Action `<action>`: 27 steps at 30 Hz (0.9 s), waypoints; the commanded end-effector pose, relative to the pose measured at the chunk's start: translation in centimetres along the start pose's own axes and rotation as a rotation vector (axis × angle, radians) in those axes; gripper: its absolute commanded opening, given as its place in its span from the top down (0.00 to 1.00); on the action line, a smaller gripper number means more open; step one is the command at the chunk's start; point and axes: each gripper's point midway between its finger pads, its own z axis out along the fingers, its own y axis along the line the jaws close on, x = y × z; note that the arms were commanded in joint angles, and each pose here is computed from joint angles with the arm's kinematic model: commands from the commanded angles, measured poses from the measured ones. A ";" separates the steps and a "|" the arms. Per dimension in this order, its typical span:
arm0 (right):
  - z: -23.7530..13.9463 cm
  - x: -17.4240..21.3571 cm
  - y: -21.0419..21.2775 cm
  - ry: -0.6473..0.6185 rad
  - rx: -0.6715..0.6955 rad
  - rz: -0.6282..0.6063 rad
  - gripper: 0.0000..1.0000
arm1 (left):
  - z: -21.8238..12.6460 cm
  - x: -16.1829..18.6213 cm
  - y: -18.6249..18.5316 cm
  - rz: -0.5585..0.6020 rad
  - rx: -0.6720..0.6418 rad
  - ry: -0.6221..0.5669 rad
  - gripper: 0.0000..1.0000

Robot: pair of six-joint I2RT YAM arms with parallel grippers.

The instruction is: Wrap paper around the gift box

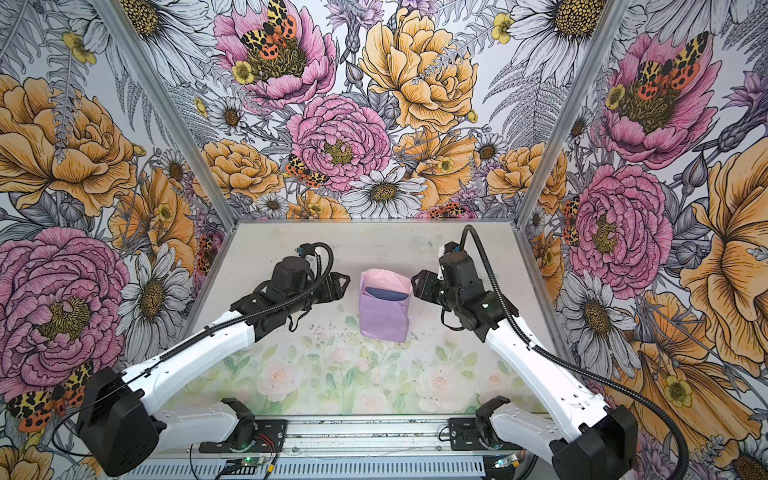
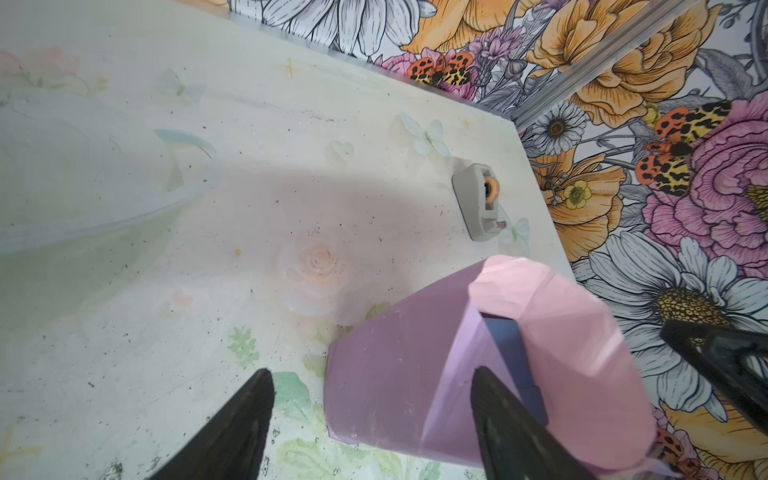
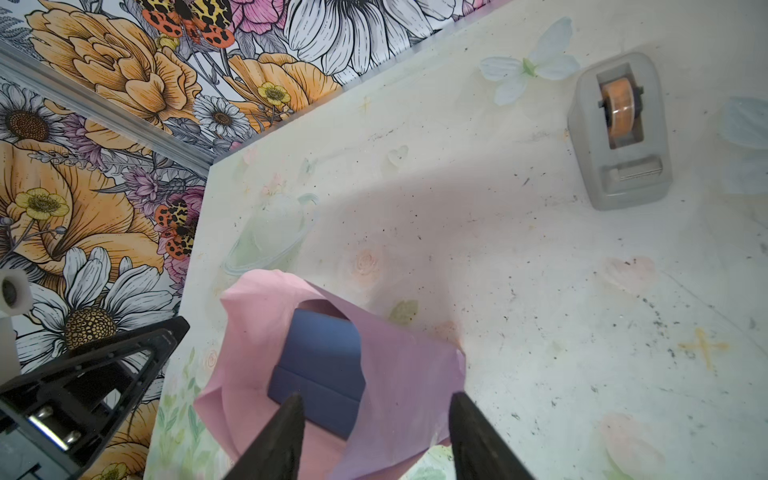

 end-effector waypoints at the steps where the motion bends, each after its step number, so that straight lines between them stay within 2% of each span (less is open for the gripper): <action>1: 0.0 1.3 0.8 0.104 0.027 -0.007 0.42 | -1.0 -0.1 -1.8 0.048 0.016 0.083 0.25; 6: 1.2 1.8 1.8 0.189 0.084 -0.083 0.43 | -0.1 0.3 -5.6 0.152 0.031 0.201 0.25; 10: 2.1 2.3 0.9 0.241 0.168 -0.125 0.44 | 1.0 1.4 -6.7 0.230 -0.026 0.294 0.25; 13: 2.7 2.5 -0.3 0.258 0.240 -0.152 0.45 | 1.8 2.3 -6.3 0.268 -0.087 0.355 0.24; 18: 3.4 2.7 -0.9 0.264 0.274 -0.159 0.47 | 3.7 4.3 -5.3 0.289 -0.138 0.448 0.24; 24: 3.8 3.7 -2.0 0.292 0.302 -0.162 0.50 | 3.6 4.6 -3.1 0.340 -0.265 0.490 0.26; 27: 4.1 4.0 -2.1 0.305 0.305 -0.161 0.52 | 3.1 4.4 -2.7 0.339 -0.284 0.487 0.31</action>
